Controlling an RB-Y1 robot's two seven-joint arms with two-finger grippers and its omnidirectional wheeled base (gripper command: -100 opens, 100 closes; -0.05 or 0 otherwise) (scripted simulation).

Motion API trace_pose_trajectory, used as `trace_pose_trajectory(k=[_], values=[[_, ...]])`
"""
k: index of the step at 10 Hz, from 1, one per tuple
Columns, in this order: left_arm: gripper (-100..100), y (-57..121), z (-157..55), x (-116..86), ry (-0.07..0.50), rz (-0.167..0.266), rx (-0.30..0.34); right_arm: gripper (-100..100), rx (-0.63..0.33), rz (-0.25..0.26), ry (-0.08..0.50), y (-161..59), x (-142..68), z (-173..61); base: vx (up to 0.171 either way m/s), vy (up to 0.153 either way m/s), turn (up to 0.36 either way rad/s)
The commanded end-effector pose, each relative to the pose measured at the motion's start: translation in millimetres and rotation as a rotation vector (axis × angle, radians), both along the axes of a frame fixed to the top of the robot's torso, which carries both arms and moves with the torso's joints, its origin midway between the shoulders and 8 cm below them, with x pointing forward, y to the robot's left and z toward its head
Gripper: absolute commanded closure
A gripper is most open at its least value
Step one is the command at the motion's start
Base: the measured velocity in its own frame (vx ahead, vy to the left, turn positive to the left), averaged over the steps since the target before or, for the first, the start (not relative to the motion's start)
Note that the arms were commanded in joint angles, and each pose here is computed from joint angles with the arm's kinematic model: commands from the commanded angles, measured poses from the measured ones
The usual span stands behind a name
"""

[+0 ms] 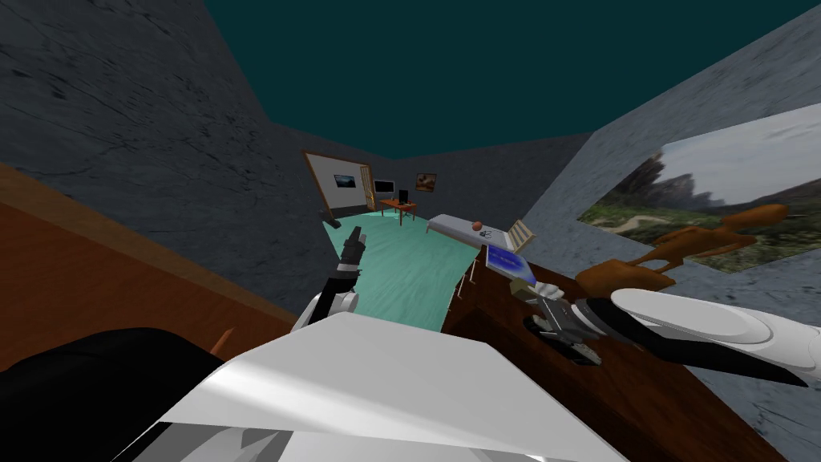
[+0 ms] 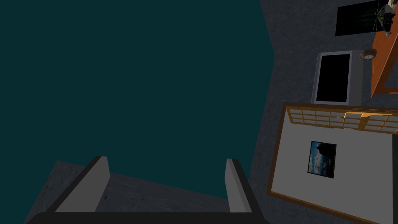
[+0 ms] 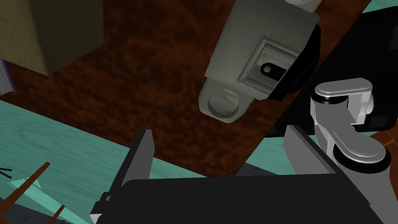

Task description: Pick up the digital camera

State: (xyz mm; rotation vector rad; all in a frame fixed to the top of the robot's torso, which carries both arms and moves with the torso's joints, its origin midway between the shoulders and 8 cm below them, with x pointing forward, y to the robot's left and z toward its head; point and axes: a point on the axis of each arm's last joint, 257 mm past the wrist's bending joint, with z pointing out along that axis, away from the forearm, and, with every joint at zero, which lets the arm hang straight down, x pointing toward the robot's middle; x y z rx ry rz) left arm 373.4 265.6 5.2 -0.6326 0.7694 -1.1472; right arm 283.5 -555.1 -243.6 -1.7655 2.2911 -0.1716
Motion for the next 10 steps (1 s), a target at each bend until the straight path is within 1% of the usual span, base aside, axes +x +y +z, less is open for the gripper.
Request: trace_pose_trajectory(k=[1,2,3,5,6,7,8,9,10], values=[[0,0.0,0,0,0.0,0.0,0.0,-100,-0.008,0.0,-0.006,-3,1,1,-0.119,-0.171,-0.023],[0,0.0,0,0,0.0,0.0,0.0,-100,-0.009,0.001,-0.006,-3,1,1,-0.028,-0.078,0.014],[0,0.0,0,0,0.0,0.0,0.0,-100,-0.027,0.005,0.002,-9,-2,0,-0.014,-0.061,-0.058],[0,-0.1,0,0,0.0,0.0,0.0,-100,-0.025,0.006,-0.001,-9,-1,0,-0.017,-0.03,-0.013],[0,-0.1,0,0,0.0,0.0,0.0,0,-0.025,0.005,0.0,-9,-1,0,0.0,0.0,0.0],[0,-0.1,0,0,0.0,0.0,0.0,-100,-0.025,-0.032,0.0,-22,-13,-7,-0.023,0.014,0.28],[0,-0.2,0,0,0.0,0.0,0.0,-100,-0.039,-0.019,0.005,-24,-15,-7,-0.024,0.01,0.14],[0,-0.1,0,0,0.0,0.0,0.0,-100,-0.025,-0.032,0.0,-22,-13,-7,-0.011,0.004,-0.033],[0,-0.1,0,0,0.0,0.0,0.0,-100,-0.025,-0.032,0.0,-22,-13,-7,-0.003,0.003,-0.026]])
